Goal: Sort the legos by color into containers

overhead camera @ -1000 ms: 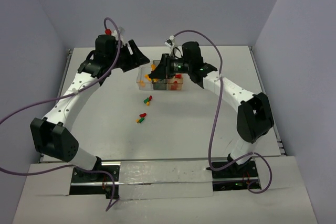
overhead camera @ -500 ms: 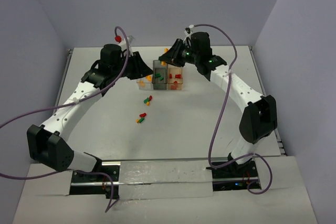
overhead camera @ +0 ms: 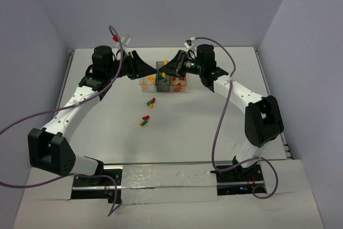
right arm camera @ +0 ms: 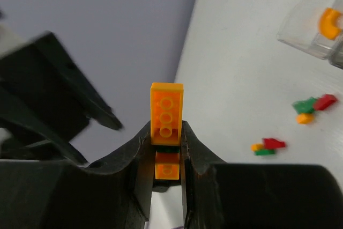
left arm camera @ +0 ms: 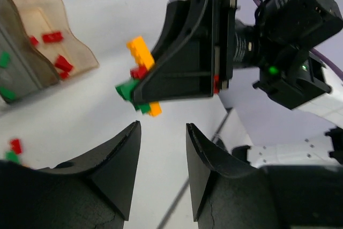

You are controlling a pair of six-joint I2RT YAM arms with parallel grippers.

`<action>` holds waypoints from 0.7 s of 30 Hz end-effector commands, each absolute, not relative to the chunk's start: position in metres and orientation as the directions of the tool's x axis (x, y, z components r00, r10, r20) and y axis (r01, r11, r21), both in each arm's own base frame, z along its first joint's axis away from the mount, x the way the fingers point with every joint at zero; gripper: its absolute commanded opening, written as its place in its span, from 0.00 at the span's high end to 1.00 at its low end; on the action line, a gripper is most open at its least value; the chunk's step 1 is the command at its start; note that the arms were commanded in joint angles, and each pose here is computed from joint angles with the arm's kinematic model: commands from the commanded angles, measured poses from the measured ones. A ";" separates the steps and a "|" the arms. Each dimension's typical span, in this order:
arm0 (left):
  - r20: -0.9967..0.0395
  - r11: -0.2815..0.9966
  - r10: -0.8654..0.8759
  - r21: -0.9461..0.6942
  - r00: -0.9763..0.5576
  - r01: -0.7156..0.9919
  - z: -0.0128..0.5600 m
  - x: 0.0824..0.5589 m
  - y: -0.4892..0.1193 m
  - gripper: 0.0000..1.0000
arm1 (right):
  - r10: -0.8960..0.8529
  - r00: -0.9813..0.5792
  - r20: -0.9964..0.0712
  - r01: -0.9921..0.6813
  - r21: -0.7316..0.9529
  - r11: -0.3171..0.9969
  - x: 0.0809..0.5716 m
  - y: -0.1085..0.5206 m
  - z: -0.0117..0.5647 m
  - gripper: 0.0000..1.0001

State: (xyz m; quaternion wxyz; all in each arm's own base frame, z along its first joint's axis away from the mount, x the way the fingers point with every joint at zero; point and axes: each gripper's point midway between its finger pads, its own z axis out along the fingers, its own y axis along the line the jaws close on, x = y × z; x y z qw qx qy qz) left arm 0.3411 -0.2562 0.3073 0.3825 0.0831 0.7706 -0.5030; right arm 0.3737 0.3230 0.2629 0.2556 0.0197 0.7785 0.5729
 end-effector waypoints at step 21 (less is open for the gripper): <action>-0.553 0.243 -0.389 -0.833 -0.737 0.497 0.345 0.334 -0.277 0.46 | 0.372 -0.855 -0.362 -0.391 0.921 -0.002 0.348 0.330 0.352 1.00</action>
